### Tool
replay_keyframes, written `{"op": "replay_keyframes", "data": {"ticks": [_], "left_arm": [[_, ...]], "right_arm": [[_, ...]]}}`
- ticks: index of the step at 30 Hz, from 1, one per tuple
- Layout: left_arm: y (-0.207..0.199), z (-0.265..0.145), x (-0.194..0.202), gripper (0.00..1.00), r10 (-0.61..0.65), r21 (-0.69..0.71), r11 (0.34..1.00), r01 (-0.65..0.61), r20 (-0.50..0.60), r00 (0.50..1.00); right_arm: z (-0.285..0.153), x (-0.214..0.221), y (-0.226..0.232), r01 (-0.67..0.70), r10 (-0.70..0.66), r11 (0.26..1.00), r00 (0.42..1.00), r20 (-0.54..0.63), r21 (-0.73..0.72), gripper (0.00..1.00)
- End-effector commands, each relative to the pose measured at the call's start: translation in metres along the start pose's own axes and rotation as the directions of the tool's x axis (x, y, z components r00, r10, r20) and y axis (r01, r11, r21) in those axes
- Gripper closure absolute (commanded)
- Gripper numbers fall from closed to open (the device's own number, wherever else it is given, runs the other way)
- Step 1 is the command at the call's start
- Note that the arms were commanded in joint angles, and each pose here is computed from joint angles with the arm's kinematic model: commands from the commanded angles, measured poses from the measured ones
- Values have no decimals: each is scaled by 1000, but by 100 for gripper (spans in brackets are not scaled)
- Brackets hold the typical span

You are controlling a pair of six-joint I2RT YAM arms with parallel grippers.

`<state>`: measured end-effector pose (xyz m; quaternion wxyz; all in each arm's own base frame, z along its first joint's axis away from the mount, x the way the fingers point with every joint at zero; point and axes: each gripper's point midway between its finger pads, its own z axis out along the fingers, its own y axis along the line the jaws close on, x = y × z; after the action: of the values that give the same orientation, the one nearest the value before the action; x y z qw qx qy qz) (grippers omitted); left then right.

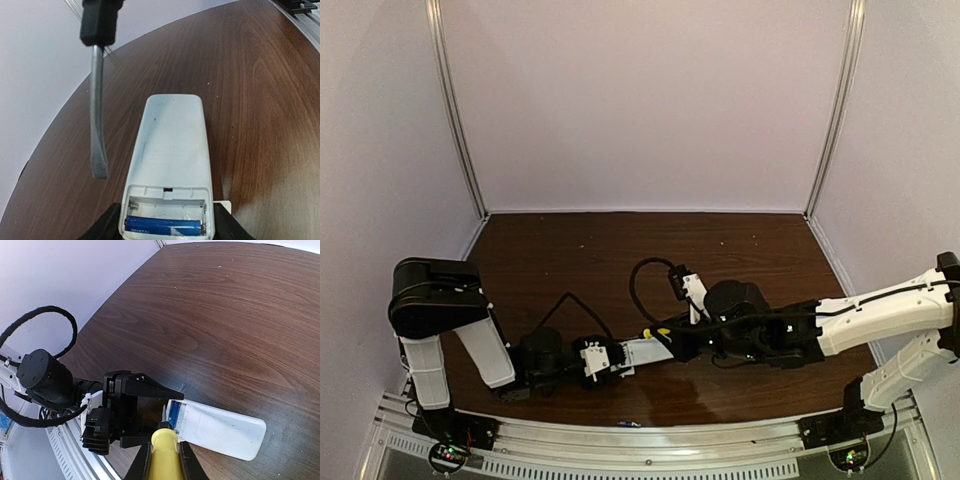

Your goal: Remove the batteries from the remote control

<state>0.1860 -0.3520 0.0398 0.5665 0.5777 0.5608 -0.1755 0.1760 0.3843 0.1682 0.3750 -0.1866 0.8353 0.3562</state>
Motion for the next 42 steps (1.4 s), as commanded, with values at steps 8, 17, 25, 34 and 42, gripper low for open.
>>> {"op": "replay_keyframes", "data": {"ticks": [8, 17, 25, 34, 42], "left_arm": [[20, -6, -37, 100, 16, -76, 997, -5, 151, 988], [20, -9, -39, 100, 16, -79, 997, -3, 163, 987], [19, -9, -40, 100, 18, -72, 997, -6, 170, 985], [15, -9, -44, 100, 24, -48, 999, -16, 187, 982], [6, -10, -50, 100, 55, -12, 999, -54, 231, 971]], "right_arm": [[10, 8, -5, -24, 24, 999, 1000, -16, -27, 100], [15, 19, -13, -38, 38, 999, 999, -35, -18, 100], [16, 20, -22, -49, 49, 999, 999, -19, 5, 100], [14, 19, -27, -66, 66, 998, 998, 4, 6, 100], [19, 26, -23, -80, 79, 997, 997, -16, -20, 100]]}}
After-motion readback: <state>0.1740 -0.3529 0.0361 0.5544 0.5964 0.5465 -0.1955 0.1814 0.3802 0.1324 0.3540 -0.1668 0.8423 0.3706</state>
